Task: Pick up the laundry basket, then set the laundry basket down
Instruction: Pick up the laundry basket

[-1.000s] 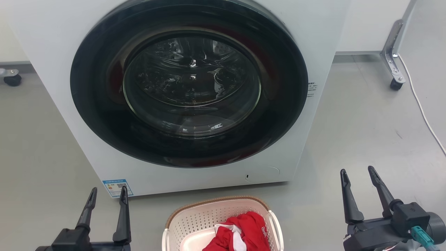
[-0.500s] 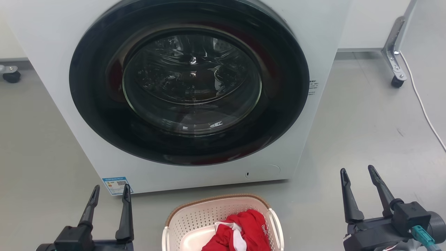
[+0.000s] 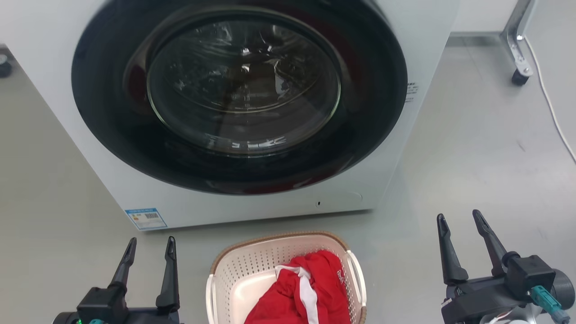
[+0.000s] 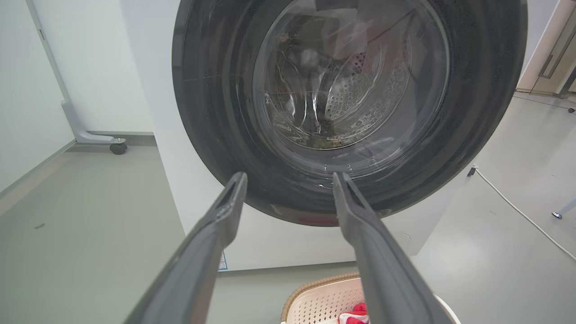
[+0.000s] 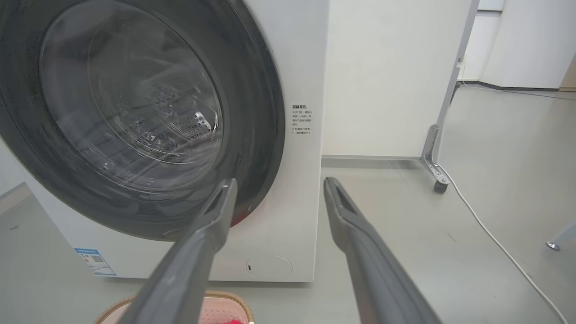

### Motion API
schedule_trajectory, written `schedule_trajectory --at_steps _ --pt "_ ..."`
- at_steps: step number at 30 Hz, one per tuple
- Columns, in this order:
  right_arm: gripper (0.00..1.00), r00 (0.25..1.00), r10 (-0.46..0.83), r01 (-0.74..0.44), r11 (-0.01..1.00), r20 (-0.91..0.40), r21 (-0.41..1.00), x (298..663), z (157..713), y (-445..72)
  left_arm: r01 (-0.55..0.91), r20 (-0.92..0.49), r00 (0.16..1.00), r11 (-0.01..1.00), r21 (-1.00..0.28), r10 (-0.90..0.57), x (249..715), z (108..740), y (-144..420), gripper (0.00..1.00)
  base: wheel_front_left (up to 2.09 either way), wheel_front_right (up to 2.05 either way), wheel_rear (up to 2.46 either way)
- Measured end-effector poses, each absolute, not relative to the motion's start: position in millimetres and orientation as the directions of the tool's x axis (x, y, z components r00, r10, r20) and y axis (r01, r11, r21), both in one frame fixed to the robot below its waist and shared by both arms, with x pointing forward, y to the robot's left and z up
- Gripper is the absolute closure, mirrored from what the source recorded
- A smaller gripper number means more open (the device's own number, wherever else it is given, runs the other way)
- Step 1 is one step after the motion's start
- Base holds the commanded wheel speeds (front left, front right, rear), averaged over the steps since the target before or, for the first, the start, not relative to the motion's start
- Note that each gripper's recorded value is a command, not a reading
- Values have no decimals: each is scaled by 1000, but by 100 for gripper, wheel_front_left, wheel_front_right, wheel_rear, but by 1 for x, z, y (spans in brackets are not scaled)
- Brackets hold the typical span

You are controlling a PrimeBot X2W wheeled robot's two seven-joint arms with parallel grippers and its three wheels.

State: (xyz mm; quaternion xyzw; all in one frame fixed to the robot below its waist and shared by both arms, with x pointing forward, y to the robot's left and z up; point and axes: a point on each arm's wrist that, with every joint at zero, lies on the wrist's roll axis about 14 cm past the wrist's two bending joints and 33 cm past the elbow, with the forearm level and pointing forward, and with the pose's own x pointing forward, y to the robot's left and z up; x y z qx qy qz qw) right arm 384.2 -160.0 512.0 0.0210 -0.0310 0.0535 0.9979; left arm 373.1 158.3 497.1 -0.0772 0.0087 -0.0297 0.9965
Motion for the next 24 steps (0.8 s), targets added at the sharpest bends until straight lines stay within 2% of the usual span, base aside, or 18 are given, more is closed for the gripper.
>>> schedule_trajectory --at_steps 12,24 --pt "0 988 119 -111 990 -97 82 411 460 -150 61 -233 967 980 -188 -105 397 431 145 0 0 0 0" --pt "0 944 152 -123 986 -294 114 435 386 -141 59 -507 842 965 -255 -186 419 340 126 0 0 0 0"
